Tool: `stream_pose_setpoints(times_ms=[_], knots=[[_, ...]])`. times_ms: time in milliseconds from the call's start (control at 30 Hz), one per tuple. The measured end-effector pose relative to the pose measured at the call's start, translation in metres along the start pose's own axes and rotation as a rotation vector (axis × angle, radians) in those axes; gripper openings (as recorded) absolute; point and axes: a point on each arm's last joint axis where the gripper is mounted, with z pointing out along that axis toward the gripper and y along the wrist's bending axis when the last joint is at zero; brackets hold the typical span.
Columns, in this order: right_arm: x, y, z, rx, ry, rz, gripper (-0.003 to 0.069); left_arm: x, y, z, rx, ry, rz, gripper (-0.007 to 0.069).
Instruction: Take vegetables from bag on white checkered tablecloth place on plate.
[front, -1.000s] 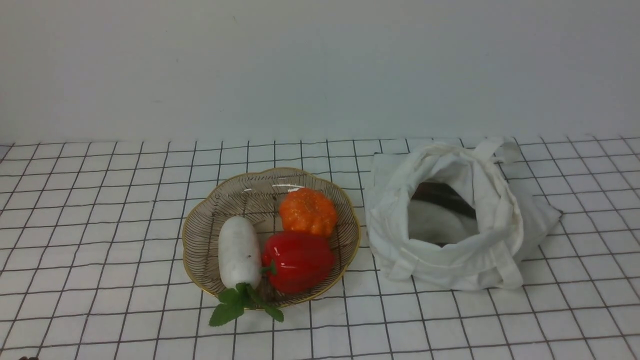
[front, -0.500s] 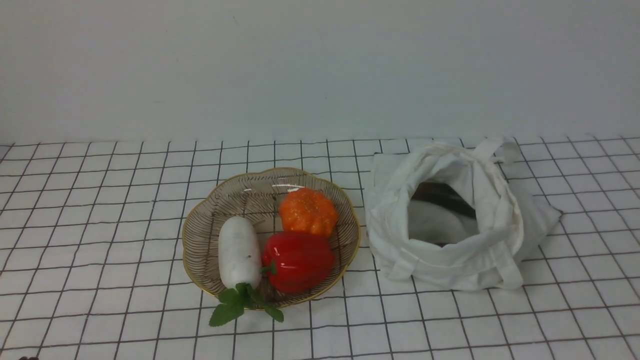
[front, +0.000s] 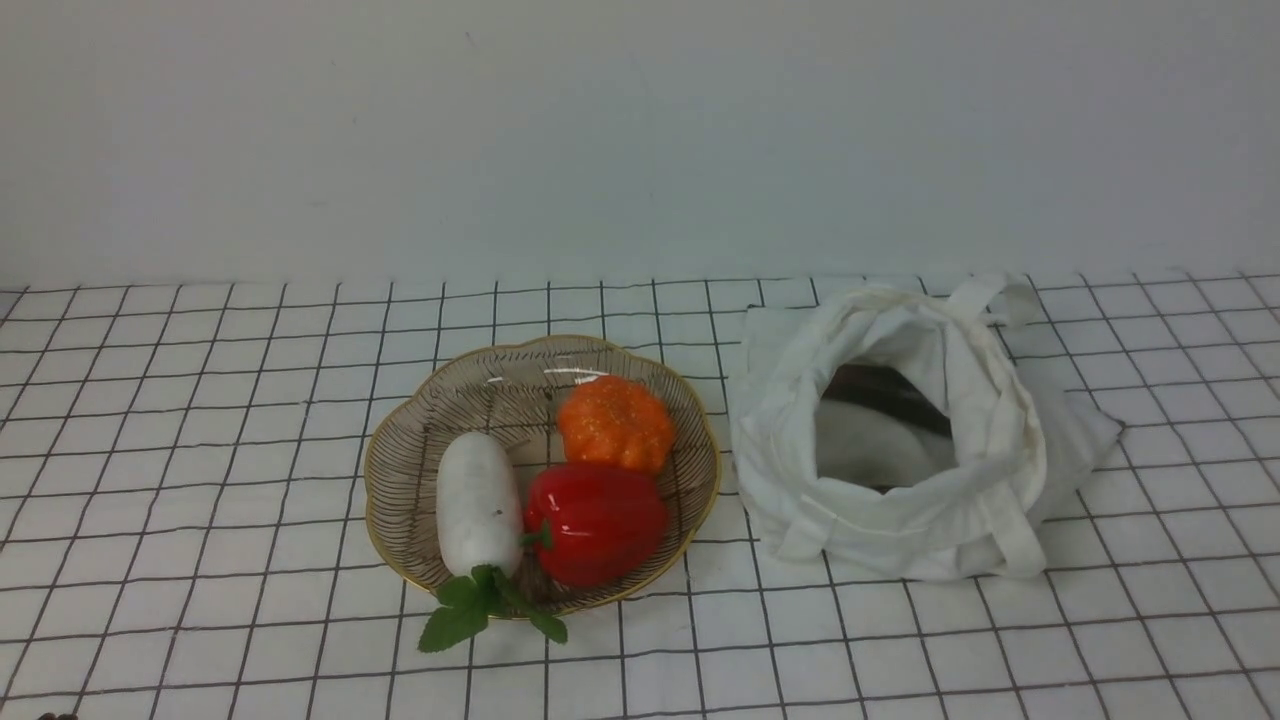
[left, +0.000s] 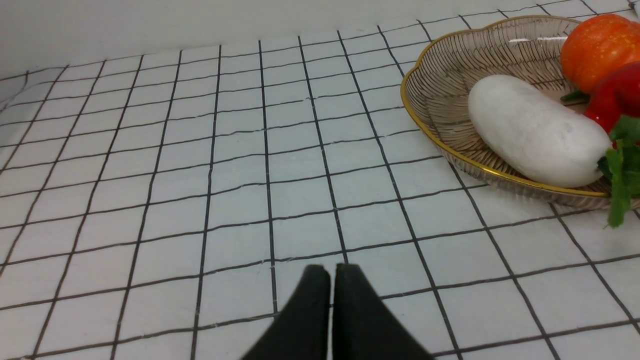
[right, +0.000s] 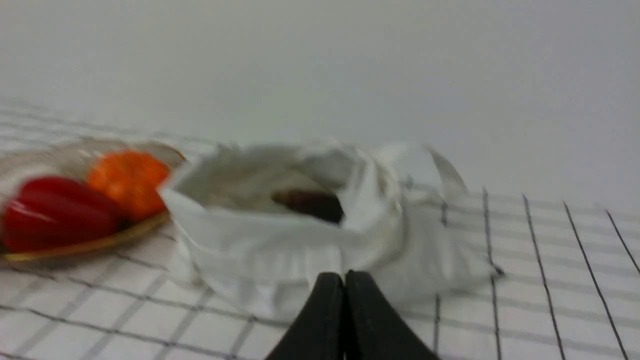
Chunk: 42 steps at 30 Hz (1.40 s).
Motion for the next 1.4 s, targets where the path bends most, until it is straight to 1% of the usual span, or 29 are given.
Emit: stream_pose_setpoints(times_ms=[67,100,133,200,333,1400], knots=[[0.019,-0.002,0.004,0.059,0.073,0.012,-0.0014,0.0,0.0,0.0,0.0,0.0,0.0,-0.0008],[0.02,-0.002,0.004,0.065,0.079,0.013,-0.0014,0.0,0.0,0.0,0.0,0.0,0.0,-0.0008],[0.022,-0.004,0.004,0.105,0.091,0.021,-0.0014,0.0,0.0,0.0,0.0,0.0,0.0,-0.0008],[0.022,-0.007,0.004,0.151,0.095,0.033,-0.0014,0.0,0.0,0.0,0.0,0.0,0.0,-0.0008],[0.023,-0.008,0.004,0.187,0.098,0.041,-0.0014,0.0,0.0,0.0,0.0,0.0,0.0,-0.0008],[0.023,-0.009,0.004,0.193,0.099,0.042,-0.0014,0.0,0.0,0.0,0.0,0.0,0.0,-0.0008]])
